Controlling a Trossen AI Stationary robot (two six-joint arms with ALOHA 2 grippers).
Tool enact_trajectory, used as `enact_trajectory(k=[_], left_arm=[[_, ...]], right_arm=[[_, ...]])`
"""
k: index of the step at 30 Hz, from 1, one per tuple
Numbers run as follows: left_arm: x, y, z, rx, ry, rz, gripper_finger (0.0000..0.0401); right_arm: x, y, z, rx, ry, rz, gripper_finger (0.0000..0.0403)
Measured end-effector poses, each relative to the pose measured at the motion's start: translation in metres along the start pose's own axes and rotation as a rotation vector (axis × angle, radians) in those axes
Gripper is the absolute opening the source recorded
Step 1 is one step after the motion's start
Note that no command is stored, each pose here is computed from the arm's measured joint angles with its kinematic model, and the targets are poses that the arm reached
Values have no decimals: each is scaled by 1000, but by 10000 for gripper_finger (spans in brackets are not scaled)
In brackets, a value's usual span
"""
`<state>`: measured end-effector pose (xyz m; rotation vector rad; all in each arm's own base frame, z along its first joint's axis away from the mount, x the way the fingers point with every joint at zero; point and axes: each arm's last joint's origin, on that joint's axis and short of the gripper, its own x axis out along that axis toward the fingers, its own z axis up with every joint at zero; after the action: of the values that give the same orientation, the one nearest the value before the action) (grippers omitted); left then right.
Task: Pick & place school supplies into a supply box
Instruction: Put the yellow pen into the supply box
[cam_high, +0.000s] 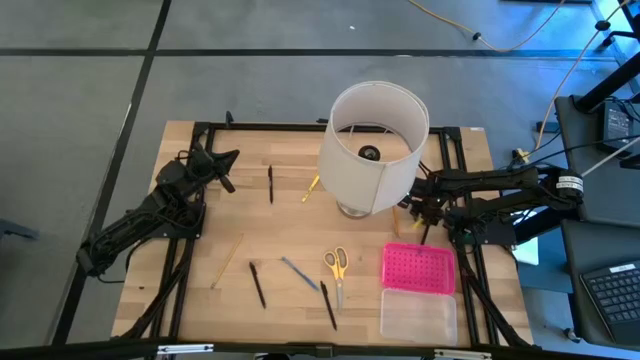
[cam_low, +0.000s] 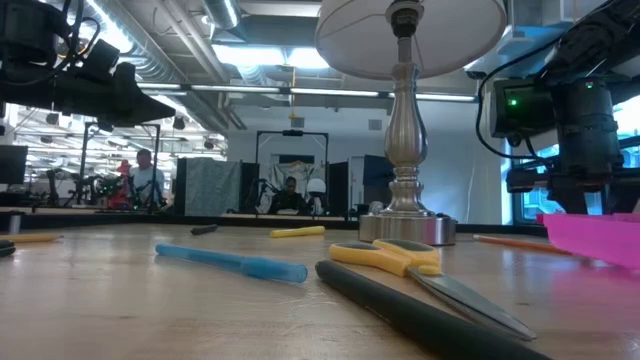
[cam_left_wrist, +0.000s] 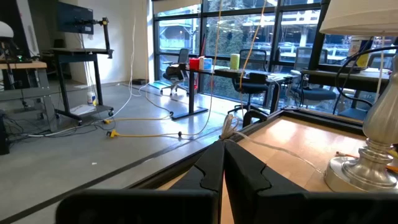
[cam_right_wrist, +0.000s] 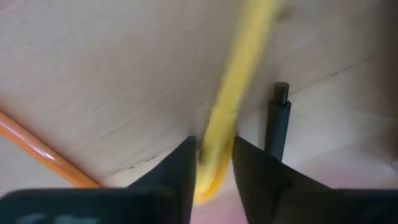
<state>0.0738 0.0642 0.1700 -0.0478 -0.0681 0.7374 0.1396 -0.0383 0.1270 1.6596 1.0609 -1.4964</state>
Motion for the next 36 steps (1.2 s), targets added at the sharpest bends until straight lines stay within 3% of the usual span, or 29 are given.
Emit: enact_trajectory(k=[7, 20, 30, 36], left_arm=[[0, 0, 0, 0, 0, 0, 6], [0, 0, 0, -3, 0, 0, 6], [0, 0, 0, -2, 0, 0, 6], [0, 0, 0, -2, 0, 0, 6]], right_arm=[[0, -1, 0, -6, 5, -7, 54], [-1, 0, 0, -60, 11, -11, 63], [-21, 2, -4, -72, 5, -61, 63], [-37, -2, -5, -85, 20, 27, 62]])
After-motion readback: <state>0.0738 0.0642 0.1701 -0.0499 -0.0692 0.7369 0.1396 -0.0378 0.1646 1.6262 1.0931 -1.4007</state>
